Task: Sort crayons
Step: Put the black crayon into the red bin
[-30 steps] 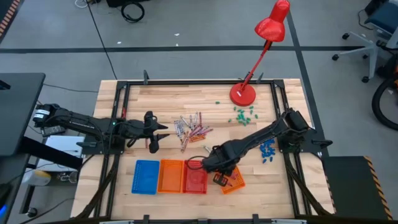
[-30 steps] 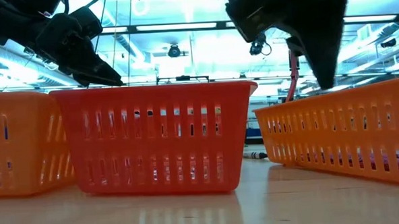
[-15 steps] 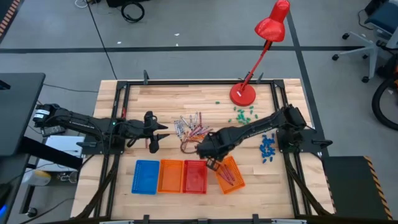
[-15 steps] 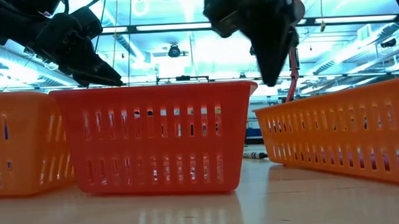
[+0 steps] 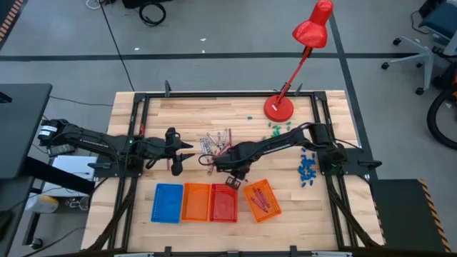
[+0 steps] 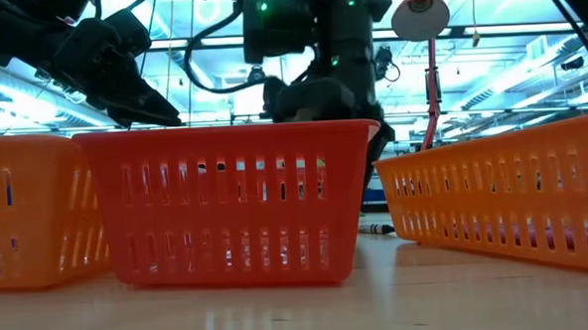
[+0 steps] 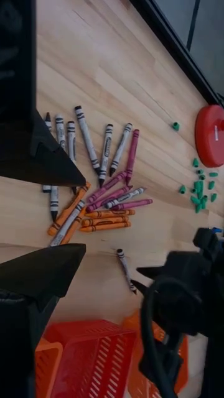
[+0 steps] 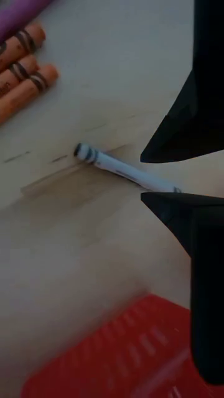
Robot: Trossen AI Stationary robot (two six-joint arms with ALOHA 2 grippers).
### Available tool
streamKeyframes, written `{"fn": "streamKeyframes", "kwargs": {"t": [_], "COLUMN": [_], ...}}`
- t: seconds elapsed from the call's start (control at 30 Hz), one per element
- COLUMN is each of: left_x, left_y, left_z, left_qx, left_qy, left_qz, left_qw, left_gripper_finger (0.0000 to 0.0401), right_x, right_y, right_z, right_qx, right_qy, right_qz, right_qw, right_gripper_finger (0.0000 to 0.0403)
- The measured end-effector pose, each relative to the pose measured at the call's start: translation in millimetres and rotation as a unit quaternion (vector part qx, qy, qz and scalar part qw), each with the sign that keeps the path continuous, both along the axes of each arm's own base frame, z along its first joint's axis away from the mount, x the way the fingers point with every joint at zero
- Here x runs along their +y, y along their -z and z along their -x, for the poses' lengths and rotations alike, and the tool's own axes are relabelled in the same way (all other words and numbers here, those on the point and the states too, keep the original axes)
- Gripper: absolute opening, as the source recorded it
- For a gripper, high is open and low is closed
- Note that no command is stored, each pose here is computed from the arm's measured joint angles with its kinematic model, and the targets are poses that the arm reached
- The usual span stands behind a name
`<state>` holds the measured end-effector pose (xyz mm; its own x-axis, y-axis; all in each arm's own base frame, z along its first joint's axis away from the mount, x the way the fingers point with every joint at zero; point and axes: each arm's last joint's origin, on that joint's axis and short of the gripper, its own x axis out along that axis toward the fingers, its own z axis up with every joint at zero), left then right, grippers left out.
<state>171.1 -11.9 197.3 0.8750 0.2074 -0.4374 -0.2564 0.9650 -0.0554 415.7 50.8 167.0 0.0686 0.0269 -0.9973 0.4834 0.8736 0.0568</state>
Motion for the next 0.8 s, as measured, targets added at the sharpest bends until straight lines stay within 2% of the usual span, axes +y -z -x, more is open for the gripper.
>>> {"fn": "streamKeyframes", "kwargs": {"t": [0.37,0.8], "left_x": [0.0,0.0], "left_y": [0.0,-0.1], "left_z": [0.0,0.0], "left_qx": [0.001,0.000], "left_qy": [0.001,0.001], "left_qz": [-0.002,-0.002], "left_qw": [1.000,1.000], "left_gripper_finger": [0.0173,0.0173], "right_x": [0.1,4.0], "right_y": [-0.4,-0.6], "right_z": [-4.6,-4.2], "right_qx": [-0.025,-0.031], "right_qy": [-0.026,-0.021], "right_qz": [0.020,0.060], "right_qw": [0.999,0.997], "right_gripper_finger": [0.0094,0.0152]}}
